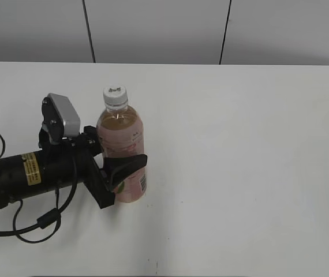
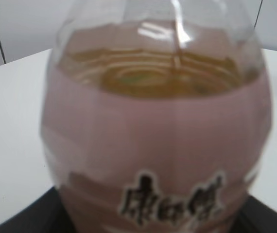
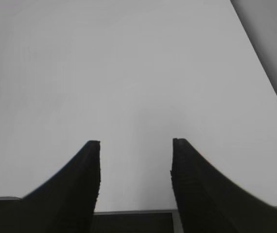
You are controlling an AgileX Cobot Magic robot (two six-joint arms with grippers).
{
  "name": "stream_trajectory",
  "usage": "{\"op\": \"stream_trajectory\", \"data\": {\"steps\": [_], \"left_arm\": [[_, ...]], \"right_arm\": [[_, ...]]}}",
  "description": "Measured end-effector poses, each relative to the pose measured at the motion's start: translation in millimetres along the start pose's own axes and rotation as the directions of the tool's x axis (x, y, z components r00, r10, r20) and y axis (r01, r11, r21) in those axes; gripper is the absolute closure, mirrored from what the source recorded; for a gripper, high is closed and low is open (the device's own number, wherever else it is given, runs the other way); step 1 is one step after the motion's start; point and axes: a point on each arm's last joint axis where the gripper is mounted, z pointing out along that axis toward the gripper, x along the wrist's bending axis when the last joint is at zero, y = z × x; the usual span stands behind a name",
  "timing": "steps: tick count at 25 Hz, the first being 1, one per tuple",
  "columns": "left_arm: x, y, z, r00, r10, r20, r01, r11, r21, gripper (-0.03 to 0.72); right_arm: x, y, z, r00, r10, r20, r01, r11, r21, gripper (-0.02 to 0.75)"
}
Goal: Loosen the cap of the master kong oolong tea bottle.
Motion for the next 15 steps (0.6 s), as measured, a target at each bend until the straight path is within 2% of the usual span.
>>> {"op": "stream_trajectory", "data": {"steps": [2, 8, 15], "left_arm": [[0.0, -0.1, 0.0, 1.0, 0.0, 0.0, 0.0, 1.0, 0.001, 0.287], [0.0, 0.0, 0.0, 1.0, 0.001, 0.0, -0.001, 1.0, 0.0, 0.287], [0.0, 0.0, 0.0, 1.0, 0.002, 0.0, -0.002, 1.0, 0.0, 0.287]], "right_arm": [[0.9, 4.3, 6.1, 1.0, 0.006, -0.013, -0.005, 0.999, 0.044, 0.372], [0.6, 32.4, 54.2, 0.999, 0.012, -0.03, -0.001, 0.945, 0.327, 0.372], [3.6, 67.4, 111.4, 0.995, -0.003, -0.1, 0.054, 0.858, 0.511, 0.372]]}}
